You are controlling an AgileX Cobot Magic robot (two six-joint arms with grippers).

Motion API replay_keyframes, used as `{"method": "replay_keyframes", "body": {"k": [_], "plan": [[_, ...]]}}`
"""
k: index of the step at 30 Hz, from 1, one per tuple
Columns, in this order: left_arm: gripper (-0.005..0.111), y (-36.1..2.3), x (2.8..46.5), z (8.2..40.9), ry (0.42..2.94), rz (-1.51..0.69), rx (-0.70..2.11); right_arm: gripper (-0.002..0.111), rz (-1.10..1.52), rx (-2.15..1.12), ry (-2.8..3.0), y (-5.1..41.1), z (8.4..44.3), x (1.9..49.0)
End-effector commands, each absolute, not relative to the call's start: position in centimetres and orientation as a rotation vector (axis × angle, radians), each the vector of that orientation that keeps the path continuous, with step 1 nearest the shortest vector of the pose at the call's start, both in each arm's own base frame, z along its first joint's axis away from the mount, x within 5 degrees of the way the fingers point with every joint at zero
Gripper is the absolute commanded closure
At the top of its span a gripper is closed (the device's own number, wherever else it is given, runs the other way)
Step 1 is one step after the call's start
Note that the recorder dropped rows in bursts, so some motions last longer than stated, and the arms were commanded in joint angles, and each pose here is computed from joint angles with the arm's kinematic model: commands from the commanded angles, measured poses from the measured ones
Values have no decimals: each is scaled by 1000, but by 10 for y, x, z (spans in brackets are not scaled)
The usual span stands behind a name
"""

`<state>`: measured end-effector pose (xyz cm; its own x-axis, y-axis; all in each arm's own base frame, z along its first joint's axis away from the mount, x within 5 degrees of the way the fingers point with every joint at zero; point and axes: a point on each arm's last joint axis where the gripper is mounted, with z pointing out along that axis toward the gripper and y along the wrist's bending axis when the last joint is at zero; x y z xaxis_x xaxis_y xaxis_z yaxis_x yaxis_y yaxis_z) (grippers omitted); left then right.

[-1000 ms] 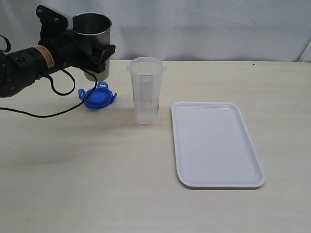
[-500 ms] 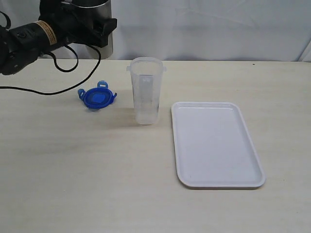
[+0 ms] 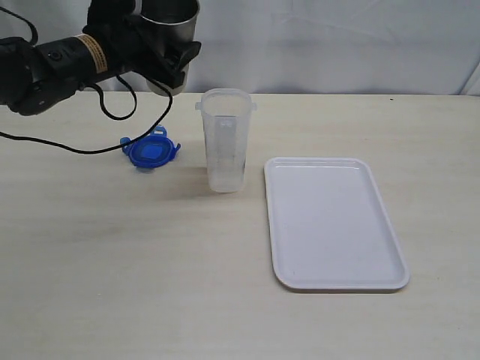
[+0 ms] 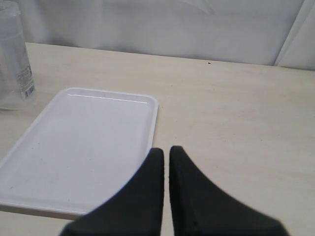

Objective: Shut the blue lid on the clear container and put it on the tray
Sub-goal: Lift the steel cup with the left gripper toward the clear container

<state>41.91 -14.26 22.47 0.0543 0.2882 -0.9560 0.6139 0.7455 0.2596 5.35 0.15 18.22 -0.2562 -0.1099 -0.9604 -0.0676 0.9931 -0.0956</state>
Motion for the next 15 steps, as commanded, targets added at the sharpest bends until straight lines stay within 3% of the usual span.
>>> {"method": "replay_keyframes", "body": {"k": [1,15], "plan": [[107,-148,418,242,1432,-264,794,104,-42,-126,1819,1,183,54],[107,-150,424,216,1485,-279,805,104,-42,-126,1819,1,183,54]]}}
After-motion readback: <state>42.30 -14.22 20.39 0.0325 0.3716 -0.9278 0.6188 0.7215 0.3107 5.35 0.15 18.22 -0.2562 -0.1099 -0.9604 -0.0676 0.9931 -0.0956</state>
